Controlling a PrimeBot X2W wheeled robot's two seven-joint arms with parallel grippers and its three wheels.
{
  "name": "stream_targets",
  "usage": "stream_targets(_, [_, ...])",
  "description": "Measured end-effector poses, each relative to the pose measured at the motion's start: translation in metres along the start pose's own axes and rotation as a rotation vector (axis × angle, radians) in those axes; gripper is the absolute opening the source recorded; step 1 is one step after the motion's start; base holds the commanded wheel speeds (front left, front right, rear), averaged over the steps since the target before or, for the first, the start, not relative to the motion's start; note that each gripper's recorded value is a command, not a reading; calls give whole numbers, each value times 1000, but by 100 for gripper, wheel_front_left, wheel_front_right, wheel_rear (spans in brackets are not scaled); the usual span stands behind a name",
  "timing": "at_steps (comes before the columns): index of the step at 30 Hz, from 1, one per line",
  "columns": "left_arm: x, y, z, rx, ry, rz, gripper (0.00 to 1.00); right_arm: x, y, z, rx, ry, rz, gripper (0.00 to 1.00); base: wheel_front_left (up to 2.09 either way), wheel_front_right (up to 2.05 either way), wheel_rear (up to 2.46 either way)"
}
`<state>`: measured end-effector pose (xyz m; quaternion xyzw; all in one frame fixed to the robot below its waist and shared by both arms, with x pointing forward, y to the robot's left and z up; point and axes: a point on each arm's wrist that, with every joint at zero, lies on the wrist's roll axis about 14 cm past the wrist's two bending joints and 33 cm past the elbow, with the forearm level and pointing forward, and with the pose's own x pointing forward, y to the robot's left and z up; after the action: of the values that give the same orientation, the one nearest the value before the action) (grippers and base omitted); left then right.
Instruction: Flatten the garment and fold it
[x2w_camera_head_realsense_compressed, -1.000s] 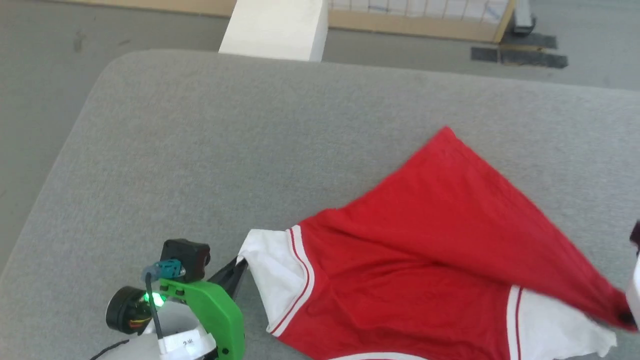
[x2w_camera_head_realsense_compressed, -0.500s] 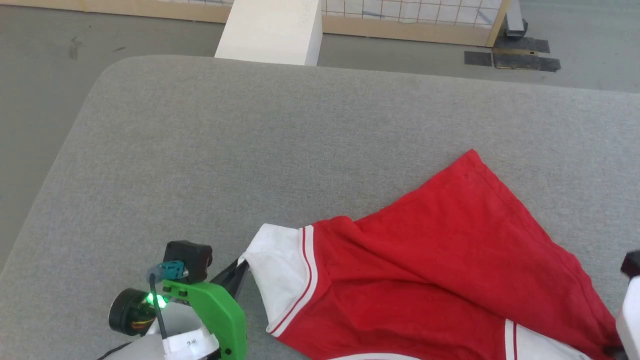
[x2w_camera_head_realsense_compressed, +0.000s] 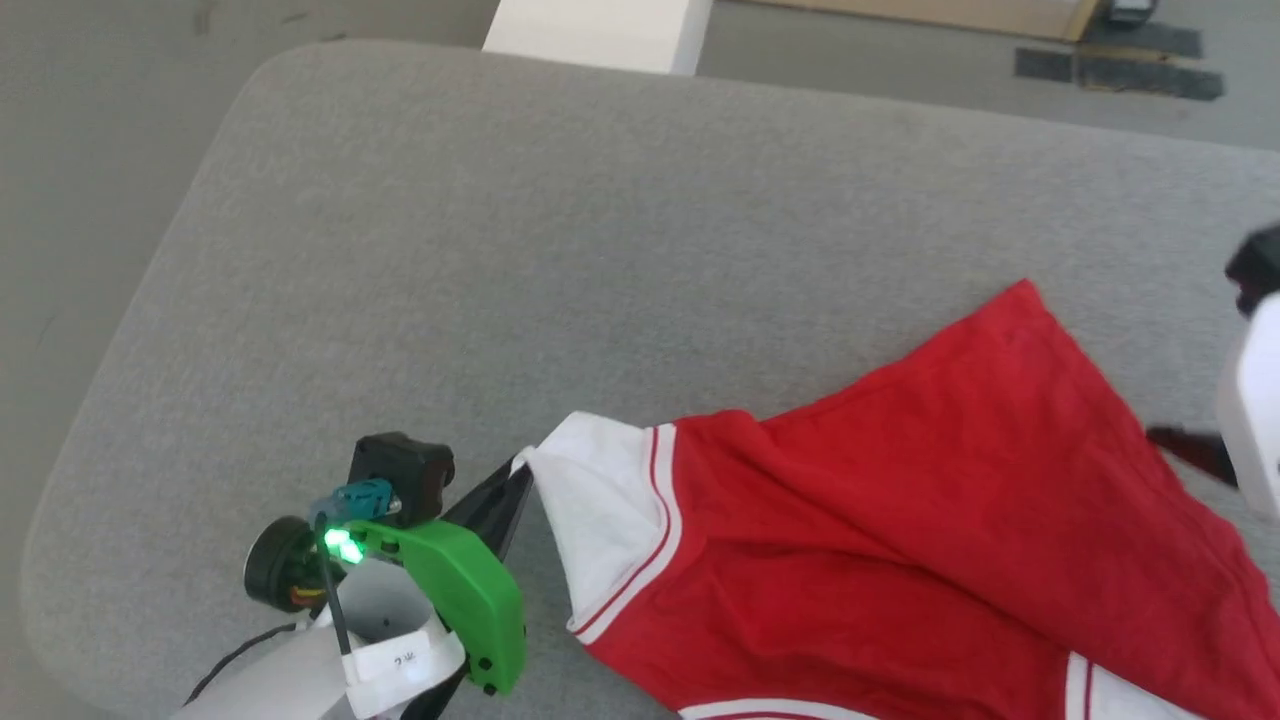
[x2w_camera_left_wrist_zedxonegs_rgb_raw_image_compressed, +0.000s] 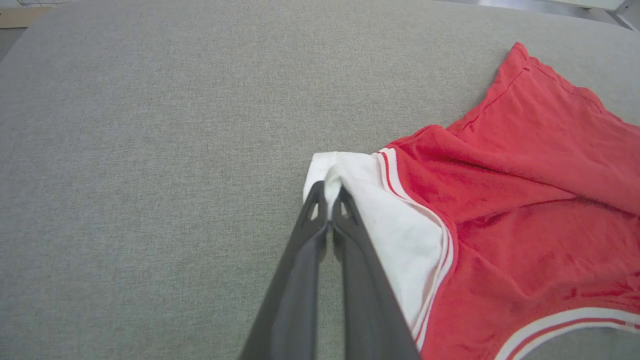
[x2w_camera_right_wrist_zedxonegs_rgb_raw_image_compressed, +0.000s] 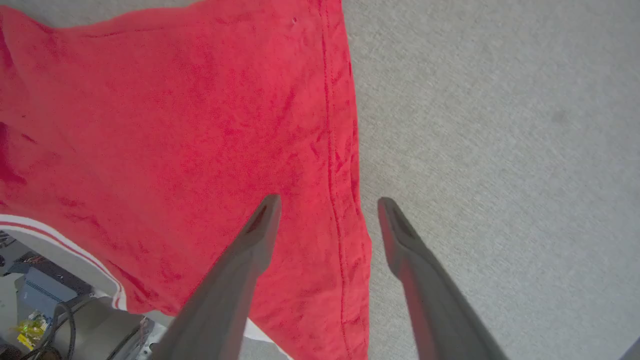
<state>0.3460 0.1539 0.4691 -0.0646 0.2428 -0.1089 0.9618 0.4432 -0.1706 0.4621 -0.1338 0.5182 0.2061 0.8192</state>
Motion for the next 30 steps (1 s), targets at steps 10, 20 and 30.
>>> stream_targets(10, [10, 7, -2, -20, -1, 37, 0, 64, 7, 50, -94, 92, -8, 100, 0, 0, 0])
stream_targets(20, [21, 14, -23, -57, 57, 78, 0, 126, 12, 46, -166, 218, -2, 100, 0, 0, 0])
stream_targets(30, [21, 25, -34, -67, 87, 121, 0, 142, 18, 46, -245, 248, -1, 0, 0, 0, 0])
